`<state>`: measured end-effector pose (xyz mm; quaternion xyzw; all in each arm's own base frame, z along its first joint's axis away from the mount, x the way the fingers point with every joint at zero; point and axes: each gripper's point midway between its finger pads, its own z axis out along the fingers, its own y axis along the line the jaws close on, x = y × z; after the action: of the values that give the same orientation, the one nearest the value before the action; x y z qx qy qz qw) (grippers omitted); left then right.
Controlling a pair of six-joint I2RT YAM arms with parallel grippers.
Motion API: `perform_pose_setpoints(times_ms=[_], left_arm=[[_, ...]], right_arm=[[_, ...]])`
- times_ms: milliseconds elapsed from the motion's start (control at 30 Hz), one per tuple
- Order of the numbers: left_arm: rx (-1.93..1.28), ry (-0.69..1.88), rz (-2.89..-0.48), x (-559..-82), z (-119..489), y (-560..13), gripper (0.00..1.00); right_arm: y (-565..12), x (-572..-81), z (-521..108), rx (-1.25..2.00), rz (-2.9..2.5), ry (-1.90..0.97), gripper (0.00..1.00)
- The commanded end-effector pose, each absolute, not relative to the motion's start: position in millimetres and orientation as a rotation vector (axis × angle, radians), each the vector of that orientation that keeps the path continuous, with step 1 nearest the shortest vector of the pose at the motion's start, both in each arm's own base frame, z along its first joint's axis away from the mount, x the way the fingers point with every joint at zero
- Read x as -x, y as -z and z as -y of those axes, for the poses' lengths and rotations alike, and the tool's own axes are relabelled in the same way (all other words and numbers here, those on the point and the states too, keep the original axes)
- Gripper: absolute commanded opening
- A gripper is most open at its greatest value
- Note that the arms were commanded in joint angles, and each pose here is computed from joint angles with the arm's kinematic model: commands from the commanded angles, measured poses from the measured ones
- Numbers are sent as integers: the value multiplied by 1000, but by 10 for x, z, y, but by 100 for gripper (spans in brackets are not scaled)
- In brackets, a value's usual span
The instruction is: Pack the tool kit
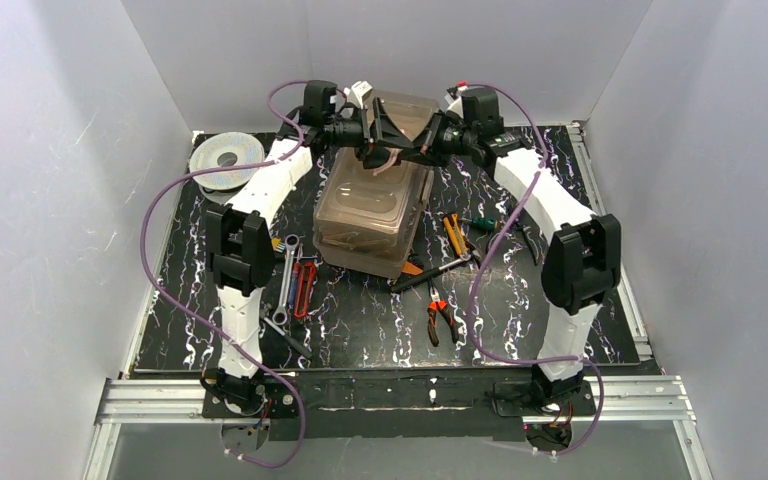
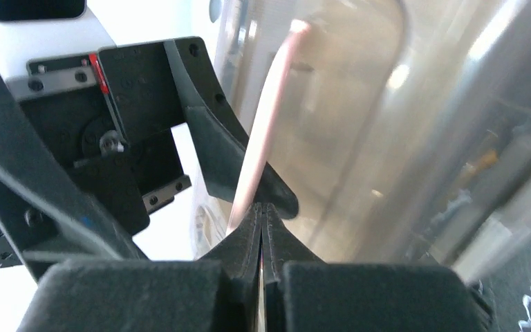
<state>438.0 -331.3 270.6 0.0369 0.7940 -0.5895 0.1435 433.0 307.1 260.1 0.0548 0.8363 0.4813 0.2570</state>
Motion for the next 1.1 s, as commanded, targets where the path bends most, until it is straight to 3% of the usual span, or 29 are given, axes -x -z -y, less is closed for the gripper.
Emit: perform_pose_setpoints(times_ms=[0,167,333,533,867,1067], left_arm=[[-189,1463,-2329,-4253,3036,-2887,77],[-188,1215,-2363,-4307,2794,-2864,89],[-170,940,-2392,-4418,2519,-2804,92],[-155,777,-2447,-4537,2363,-2560,76],[-181,769,-2403,-4605,2376,-2639,49],[-220,834,-2388,-4583,2467,-2640,41]], right_arm=[[-2824,-4368,-3408,-14,-2221,-1386,1],[-2881,-4381,-3481,5,-2206,-1400,1],[-2868,-4395,-3495,1,-2217,-1396,1],[-2830,-4404,-3525,2,-2220,-1406,1],[-2806,-4409,-3528,11,-2241,-1383,1],[-2858,-4389,-3292,-24,-2226,-1307,1]])
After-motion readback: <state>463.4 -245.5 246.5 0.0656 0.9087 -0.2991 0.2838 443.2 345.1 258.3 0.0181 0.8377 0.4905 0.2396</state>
